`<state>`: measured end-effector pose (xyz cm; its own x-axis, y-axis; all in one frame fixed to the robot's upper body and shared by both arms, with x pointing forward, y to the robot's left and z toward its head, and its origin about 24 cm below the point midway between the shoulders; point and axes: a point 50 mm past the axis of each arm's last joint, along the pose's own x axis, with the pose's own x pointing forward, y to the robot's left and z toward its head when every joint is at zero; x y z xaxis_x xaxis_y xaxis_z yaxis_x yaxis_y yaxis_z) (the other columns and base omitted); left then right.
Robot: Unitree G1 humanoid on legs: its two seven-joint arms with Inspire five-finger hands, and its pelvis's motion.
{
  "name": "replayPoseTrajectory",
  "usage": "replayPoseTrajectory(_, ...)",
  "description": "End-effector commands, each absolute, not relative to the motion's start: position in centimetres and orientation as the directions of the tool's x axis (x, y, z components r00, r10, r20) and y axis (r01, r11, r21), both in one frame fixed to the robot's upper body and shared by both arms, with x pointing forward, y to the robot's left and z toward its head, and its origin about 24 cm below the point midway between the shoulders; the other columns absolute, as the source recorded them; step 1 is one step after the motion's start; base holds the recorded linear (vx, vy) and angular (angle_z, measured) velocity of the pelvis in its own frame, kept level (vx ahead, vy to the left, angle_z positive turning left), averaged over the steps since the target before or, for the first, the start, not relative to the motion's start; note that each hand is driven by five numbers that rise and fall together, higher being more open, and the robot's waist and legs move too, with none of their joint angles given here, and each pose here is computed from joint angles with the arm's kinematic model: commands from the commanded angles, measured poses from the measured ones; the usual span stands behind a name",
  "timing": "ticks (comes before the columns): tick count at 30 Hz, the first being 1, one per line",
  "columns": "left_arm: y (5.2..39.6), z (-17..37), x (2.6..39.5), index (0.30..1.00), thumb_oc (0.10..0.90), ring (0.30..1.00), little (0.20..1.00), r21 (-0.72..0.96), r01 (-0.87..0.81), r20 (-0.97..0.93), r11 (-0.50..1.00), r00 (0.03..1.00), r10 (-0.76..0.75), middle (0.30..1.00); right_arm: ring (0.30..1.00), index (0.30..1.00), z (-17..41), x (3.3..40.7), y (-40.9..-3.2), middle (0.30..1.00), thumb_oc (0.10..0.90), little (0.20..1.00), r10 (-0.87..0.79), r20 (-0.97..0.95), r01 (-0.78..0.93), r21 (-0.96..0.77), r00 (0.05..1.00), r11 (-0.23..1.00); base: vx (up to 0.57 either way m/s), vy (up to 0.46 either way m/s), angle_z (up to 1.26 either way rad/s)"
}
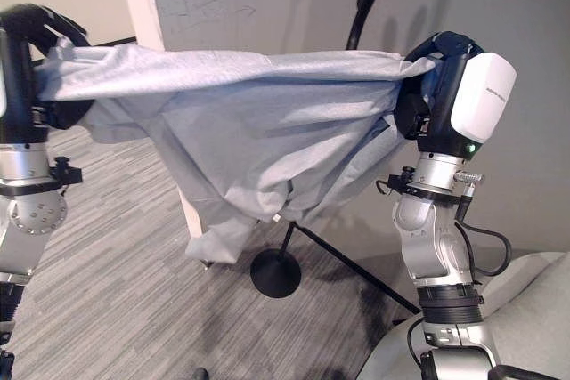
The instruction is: Hang the clothes on the sofa on the clothes rack.
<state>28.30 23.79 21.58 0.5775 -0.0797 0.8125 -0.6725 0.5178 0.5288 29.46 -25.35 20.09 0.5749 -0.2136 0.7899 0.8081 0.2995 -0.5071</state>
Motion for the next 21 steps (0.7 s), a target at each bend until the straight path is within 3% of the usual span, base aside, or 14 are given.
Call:
replayPoseTrajectory(1,25.0,23.8,29.7,0.300,0.400,0.300,0.300,0.468,-0.746,0.853,0.473,0.521,-0.022,0.300,0.300,0.300,24.1,28.5,-29.9,0.300,0.400,0.300,-0.252,0.881,0.915,-0.400,0.400,0.053,-0.01,0.268,-0.04)
replayPoseTrajectory(2,23.6,24.2,30.8,0.300,0.400,0.300,0.300,0.507,-0.714,0.836,0.483,0.544,-0.074,0.300,0.300,0.300,24.4,29.0,-29.6,0.300,0.400,0.300,-0.213,0.874,0.897,-0.439,0.437,0.041,0.02,0.306,0.07)
replayPoseTrajectory(4,23.2,24.9,31.8,0.300,0.400,0.300,0.300,0.527,-0.722,0.831,0.449,0.547,-0.097,0.300,0.300,0.300,26.0,29.5,-28.6,0.300,0.400,0.300,-0.157,0.902,0.915,-0.401,0.403,0.043,-0.03,0.337,0.24)
replayPoseTrajectory(9,24.4,26.0,31.8,0.300,0.400,0.300,0.300,0.547,-0.765,0.831,0.339,0.546,-0.108,0.300,0.300,0.300,26.8,30.3,-27.9,0.300,0.400,0.300,-0.081,0.883,0.887,-0.457,0.462,0.072,0.24,0.025,-0.43)
replayPoseTrajectory(10,25.1,27.0,31.5,0.300,0.400,0.300,0.300,0.536,-0.813,0.844,0.229,0.518,-0.137,0.300,0.300,0.300,27.6,30.4,-28.0,0.300,0.400,0.300,-0.039,0.897,0.898,-0.439,0.440,0.040,0.34,-0.158,-0.19)
replayPoseTrajectory(13,26.2,27.2,31.2,0.300,0.400,0.300,0.300,0.559,-0.814,0.828,0.158,0.535,-0.168,0.300,0.300,0.300,26.4,29.5,-28.9,0.300,0.400,0.300,-0.047,0.874,0.875,-0.481,0.484,0.052,0.39,-0.134,0.07)
replayPoseTrajectory(21,26.6,25.7,31.1,0.300,0.400,0.300,0.300,0.558,-0.790,0.827,0.253,0.556,-0.086,0.300,0.300,0.300,27.2,29.4,-28.8,0.300,0.400,0.300,-0.069,0.908,0.907,-0.406,0.414,0.110,0.19,-0.130,0.30)
